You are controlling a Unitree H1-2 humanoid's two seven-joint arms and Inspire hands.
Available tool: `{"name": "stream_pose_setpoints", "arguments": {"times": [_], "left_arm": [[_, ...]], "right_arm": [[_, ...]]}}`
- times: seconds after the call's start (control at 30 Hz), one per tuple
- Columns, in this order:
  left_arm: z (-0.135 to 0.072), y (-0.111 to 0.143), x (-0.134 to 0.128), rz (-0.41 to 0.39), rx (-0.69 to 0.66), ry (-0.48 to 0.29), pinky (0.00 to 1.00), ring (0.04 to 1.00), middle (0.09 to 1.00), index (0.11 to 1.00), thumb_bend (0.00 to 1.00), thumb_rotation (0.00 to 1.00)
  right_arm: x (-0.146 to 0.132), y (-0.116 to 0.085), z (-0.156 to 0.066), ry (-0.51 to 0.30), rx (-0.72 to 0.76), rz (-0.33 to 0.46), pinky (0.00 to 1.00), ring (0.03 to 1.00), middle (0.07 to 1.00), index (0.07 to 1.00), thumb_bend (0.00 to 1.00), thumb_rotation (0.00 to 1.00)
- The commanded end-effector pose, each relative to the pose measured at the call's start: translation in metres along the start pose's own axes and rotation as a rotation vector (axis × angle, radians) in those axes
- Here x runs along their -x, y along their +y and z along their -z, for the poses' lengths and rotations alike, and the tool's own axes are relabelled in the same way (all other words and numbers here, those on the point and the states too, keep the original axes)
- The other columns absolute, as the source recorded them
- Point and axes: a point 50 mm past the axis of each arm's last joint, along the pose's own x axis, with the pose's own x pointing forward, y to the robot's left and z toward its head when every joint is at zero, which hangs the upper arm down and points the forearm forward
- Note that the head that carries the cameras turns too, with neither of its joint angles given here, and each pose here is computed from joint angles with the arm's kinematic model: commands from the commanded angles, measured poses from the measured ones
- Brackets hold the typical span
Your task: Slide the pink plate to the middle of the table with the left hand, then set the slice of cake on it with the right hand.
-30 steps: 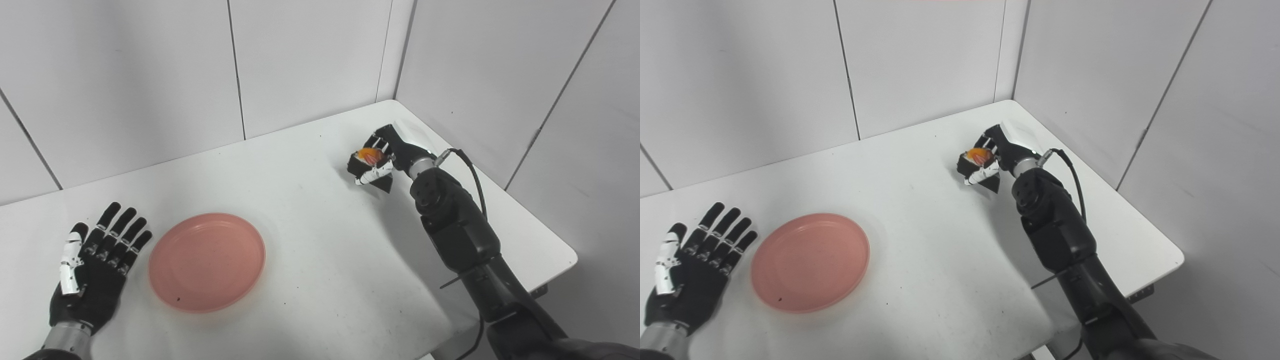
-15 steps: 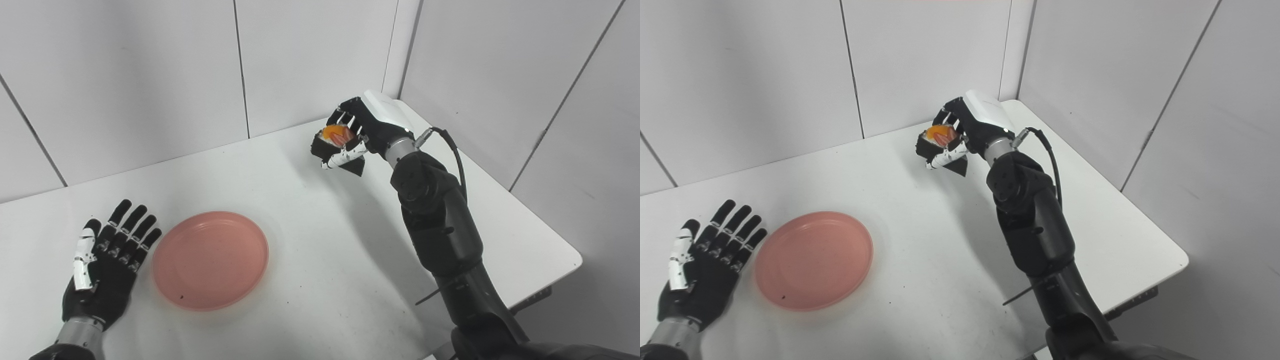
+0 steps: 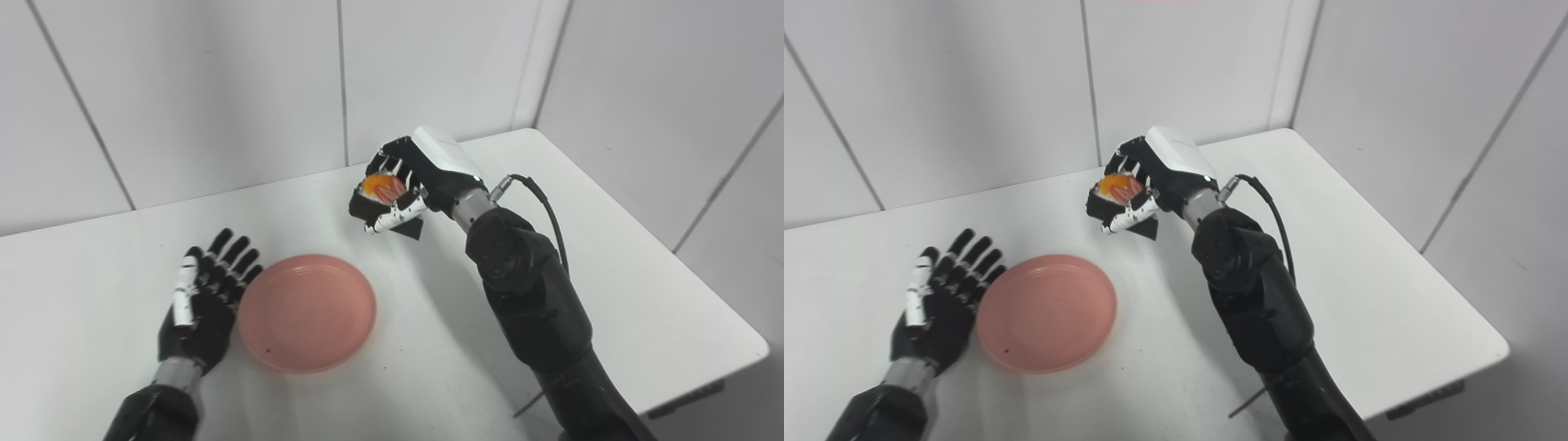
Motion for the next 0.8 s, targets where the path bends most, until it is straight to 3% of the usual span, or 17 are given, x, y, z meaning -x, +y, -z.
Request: {"name": "stream_pose_setpoints", "arguments": {"times": [0.0,0.37,0.77], "left_arm": [[0.025,0.001,0.005,-0.068,0.012,0.125,0.9,0.904,0.903,0.897,0.38,1.0],[0.031,-0.019,-0.005,-0.076,-0.002,0.129,0.88,0.878,0.877,0.874,0.37,1.0],[0.03,-0.026,-0.008,-0.082,-0.003,0.126,0.88,0.874,0.869,0.869,0.37,1.0]], "right_arm": [[-0.007,-0.008,-0.018,-0.085,-0.002,0.047,0.34,0.412,0.477,0.487,0.51,0.12],[-0.016,0.039,-0.039,-0.17,-0.021,-0.051,0.33,0.403,0.469,0.488,0.51,0.12],[-0.016,0.078,-0.043,-0.193,-0.025,-0.161,0.34,0.399,0.465,0.487,0.51,0.13]]}}
